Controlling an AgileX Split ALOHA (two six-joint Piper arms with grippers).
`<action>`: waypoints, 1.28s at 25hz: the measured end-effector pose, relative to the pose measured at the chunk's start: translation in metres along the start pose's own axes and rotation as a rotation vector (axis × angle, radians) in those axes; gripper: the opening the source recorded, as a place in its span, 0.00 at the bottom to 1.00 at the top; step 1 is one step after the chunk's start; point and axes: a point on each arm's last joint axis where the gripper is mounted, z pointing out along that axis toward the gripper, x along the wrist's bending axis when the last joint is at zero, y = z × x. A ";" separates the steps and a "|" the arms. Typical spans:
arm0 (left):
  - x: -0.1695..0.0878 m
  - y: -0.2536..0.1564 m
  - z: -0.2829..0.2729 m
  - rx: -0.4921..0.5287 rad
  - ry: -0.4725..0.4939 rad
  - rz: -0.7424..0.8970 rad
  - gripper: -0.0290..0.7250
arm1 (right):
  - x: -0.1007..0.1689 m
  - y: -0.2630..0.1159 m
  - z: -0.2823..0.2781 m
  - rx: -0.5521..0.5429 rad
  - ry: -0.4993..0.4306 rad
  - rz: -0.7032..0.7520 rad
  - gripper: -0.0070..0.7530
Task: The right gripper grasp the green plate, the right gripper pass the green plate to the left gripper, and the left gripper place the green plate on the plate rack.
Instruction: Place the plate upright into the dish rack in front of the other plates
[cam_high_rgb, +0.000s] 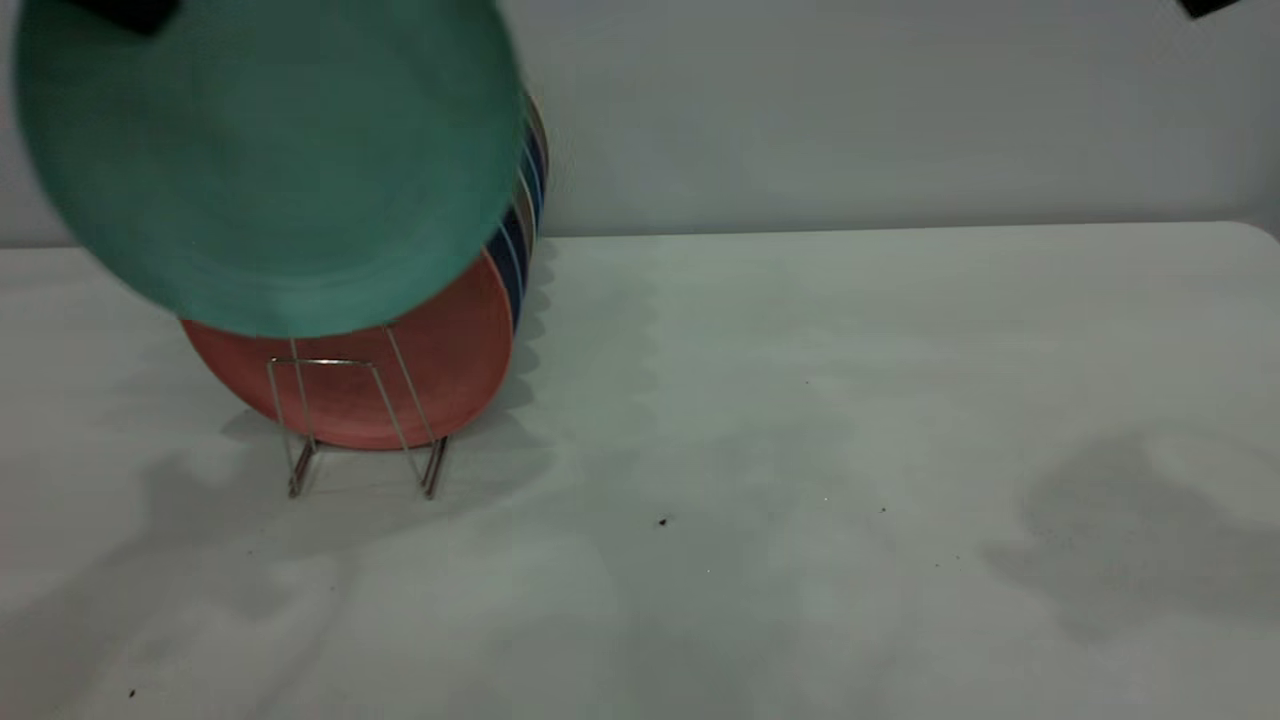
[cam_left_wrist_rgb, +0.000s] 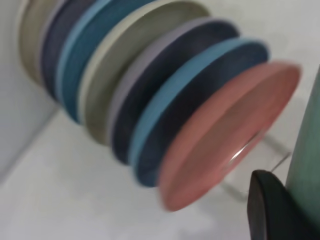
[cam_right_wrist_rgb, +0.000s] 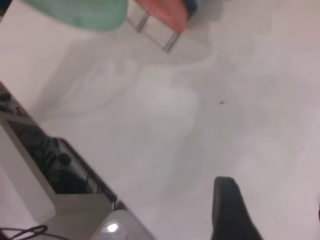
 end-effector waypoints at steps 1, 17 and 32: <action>0.002 -0.002 -0.001 0.005 0.004 0.051 0.14 | 0.008 -0.008 -0.003 0.004 0.003 0.002 0.59; 0.011 -0.002 0.012 -0.049 0.058 0.743 0.14 | 0.098 -0.136 -0.028 0.006 -0.137 0.015 0.59; 0.015 -0.009 0.045 -0.053 0.042 0.723 0.14 | 0.123 -0.163 -0.042 -0.084 -0.241 -0.031 0.59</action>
